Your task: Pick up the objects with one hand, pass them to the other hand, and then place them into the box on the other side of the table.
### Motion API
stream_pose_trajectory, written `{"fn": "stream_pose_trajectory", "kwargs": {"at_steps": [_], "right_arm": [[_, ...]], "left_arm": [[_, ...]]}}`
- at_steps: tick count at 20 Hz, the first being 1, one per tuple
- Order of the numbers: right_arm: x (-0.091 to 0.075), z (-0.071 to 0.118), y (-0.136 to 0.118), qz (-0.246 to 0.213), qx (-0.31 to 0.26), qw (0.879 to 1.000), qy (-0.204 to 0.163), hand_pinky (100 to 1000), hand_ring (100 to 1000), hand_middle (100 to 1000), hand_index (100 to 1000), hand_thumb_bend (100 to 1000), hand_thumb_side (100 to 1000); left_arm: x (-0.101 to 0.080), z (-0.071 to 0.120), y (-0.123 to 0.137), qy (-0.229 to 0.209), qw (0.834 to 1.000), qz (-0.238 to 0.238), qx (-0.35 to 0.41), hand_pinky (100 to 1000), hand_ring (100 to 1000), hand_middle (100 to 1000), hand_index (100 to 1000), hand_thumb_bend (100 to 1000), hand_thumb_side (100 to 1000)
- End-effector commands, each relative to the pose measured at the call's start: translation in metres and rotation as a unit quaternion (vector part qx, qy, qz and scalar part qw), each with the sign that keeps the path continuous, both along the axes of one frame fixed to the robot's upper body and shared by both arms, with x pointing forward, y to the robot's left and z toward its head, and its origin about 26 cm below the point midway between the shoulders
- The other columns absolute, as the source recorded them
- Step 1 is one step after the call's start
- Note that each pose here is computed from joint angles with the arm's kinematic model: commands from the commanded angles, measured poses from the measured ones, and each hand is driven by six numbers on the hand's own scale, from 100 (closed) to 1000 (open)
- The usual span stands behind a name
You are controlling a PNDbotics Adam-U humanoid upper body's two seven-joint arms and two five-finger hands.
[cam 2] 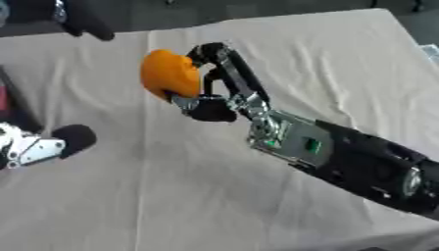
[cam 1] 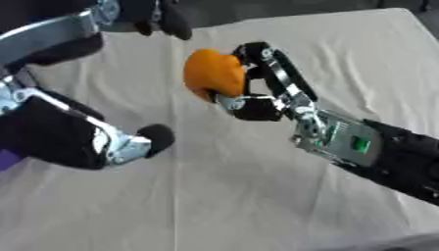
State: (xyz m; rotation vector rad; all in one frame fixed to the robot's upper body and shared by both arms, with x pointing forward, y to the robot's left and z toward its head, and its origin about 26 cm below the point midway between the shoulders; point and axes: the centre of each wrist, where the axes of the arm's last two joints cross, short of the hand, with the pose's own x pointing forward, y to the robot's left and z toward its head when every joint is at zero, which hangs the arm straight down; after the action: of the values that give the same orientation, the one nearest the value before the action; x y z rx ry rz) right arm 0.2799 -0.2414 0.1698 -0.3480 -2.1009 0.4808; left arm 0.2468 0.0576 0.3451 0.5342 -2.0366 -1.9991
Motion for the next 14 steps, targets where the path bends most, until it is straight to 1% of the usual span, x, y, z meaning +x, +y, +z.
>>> {"fn": "stream_pose_trajectory", "kwargs": {"at_steps": [1,2,3,6,10,13,14], "right_arm": [[0.001,0.008,0.002,0.005,-0.01,1.0,-0.025,222,601,433,502,352,100],[0.001,0.007,0.003,0.003,-0.013,0.999,-0.029,219,599,430,499,353,100],[0.0,0.007,0.004,0.001,-0.015,0.999,-0.034,218,597,429,497,354,100],[0.0,0.005,0.007,-0.002,-0.024,0.998,-0.051,218,595,427,496,355,100],[0.0,0.005,0.01,0.002,-0.043,0.995,-0.088,231,595,429,497,353,100],[0.0,0.005,0.013,0.011,-0.052,0.992,-0.111,237,595,430,499,351,100],[0.0,0.004,0.014,0.015,-0.055,0.991,-0.117,240,595,431,499,351,100]], "left_arm": [[-0.004,0.002,-0.003,-0.009,1.0,0.014,-0.004,844,768,758,866,491,365],[-0.004,0.001,-0.003,-0.01,1.0,0.019,-0.006,842,769,760,895,511,363],[-0.004,0.0,-0.003,-0.013,1.0,0.025,-0.01,838,769,759,904,525,355],[-0.004,-0.001,-0.004,-0.022,0.999,0.041,-0.026,837,765,755,883,535,344],[-0.004,-0.005,-0.005,-0.023,0.998,0.052,-0.038,840,767,759,861,536,328],[-0.004,-0.008,-0.006,-0.022,0.997,0.062,-0.041,841,768,761,864,535,327],[-0.003,-0.009,-0.006,-0.021,0.997,0.064,-0.041,841,770,763,881,532,331]]}}
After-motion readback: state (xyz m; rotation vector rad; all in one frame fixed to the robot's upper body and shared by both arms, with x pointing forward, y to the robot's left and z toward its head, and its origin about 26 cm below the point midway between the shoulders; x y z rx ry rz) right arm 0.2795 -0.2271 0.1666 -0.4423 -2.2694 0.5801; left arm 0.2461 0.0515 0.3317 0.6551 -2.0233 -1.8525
